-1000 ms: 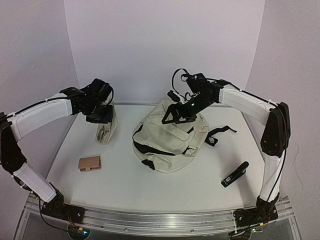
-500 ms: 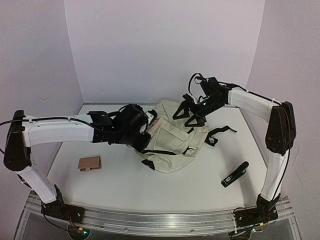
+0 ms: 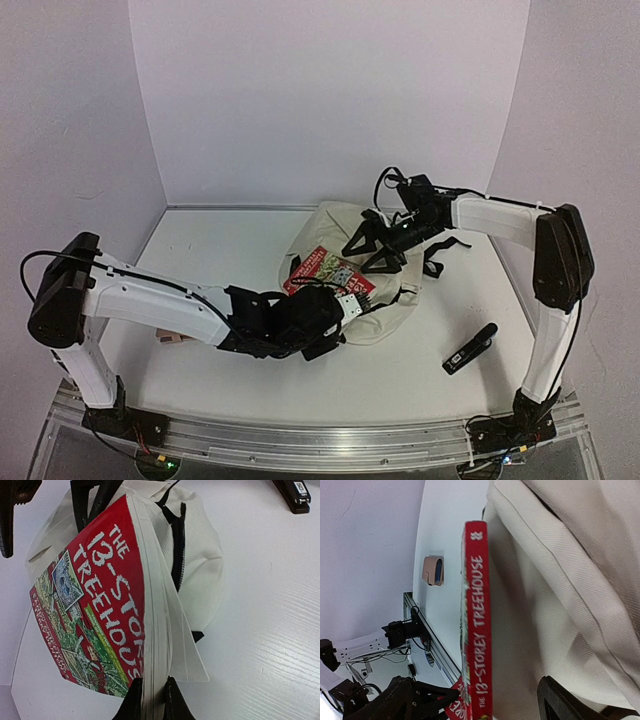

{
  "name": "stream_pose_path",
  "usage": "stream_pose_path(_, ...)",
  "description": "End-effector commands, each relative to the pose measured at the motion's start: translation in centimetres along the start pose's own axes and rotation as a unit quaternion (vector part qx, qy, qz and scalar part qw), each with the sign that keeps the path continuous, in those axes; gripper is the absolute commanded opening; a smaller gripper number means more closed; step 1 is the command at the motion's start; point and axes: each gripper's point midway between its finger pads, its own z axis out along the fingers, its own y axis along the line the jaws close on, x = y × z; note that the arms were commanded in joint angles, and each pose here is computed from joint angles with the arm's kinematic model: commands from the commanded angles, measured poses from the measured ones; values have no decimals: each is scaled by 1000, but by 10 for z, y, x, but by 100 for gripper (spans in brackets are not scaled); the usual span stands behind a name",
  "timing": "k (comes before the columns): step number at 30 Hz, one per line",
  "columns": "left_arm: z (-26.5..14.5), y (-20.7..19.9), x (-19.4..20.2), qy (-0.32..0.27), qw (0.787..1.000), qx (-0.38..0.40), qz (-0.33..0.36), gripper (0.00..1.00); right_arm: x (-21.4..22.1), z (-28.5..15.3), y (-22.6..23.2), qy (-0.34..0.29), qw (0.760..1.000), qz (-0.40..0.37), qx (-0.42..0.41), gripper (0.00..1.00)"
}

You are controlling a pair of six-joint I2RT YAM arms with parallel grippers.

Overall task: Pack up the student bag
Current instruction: Pick up the book from the center of the board.

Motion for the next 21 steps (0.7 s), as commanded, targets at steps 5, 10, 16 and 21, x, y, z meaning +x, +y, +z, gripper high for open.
stream_pose_path(5, -25, 14, -30, -68, 996, -17, 52, 0, 18, 18, 39, 25, 997, -59, -40, 79)
stream_pose_path(10, -32, 16, -34, -83, 994, -29, 63, 0, 27, 31, 37, 43, 997, -57, -39, 62)
stream_pose_path(16, -32, 27, -27, -67, 994, -59, 55, 2, 19, 23, 54, 32, 996, -70, -53, 20)
stream_pose_path(21, -42, 49, -31, -67, 992, -108, -3, 44, -15, -12, 83, -18, 994, -81, -73, 0)
